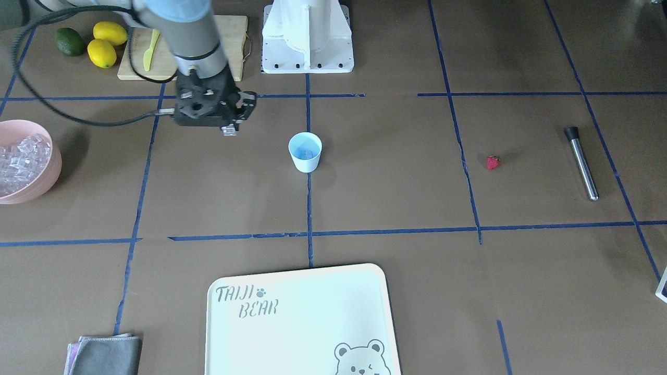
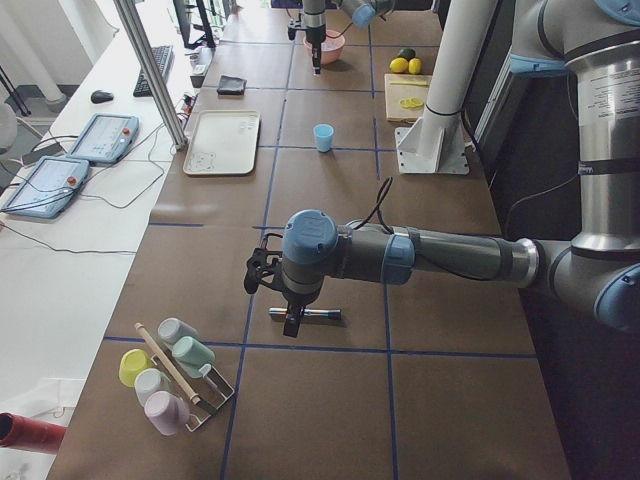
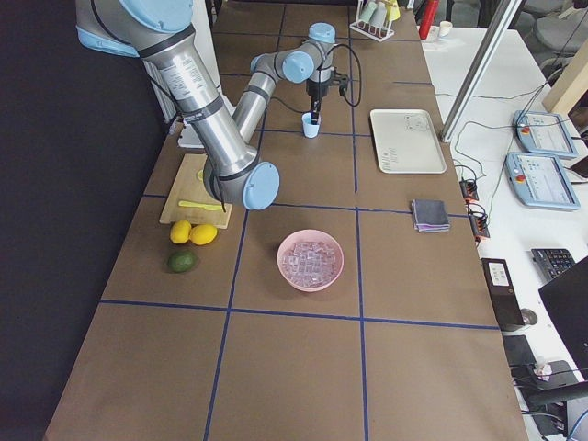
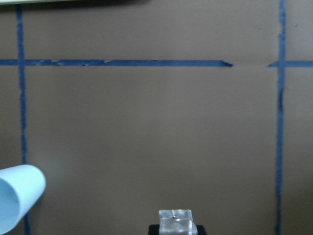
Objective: Mash ice and strawberries in cup
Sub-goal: 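Carry the ice cube with the right gripper over the light-blue cup, then lower into the cup and open the right gripper to release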
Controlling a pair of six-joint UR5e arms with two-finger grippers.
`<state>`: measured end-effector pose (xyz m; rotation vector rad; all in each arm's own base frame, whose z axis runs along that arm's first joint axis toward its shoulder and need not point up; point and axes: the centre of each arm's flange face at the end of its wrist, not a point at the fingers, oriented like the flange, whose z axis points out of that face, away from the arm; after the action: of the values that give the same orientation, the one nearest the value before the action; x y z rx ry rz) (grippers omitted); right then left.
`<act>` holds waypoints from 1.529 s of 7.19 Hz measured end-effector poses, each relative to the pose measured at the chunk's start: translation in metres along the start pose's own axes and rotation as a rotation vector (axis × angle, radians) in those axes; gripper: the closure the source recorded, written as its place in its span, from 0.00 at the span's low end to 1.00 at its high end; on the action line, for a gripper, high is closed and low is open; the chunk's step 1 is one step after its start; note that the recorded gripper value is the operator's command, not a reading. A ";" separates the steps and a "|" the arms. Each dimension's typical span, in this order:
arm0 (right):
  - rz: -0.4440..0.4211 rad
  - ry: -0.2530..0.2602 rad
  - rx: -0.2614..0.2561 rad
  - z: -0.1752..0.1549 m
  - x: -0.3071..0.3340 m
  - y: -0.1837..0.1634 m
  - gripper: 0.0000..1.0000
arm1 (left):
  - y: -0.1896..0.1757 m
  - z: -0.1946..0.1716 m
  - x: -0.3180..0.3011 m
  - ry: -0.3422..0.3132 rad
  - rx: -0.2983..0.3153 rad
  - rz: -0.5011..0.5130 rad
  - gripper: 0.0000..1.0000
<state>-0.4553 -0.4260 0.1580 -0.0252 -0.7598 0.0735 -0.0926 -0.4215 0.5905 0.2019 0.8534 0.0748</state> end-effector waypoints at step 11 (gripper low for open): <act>0.020 0.004 0.078 0.079 -0.104 0.029 0.96 | 0.001 0.002 -0.002 0.000 -0.004 -0.004 0.00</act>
<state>-0.5867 -0.4051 0.1418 0.0409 -0.7521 0.1222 -0.0925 -0.4215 0.5934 0.1960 0.8538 0.0726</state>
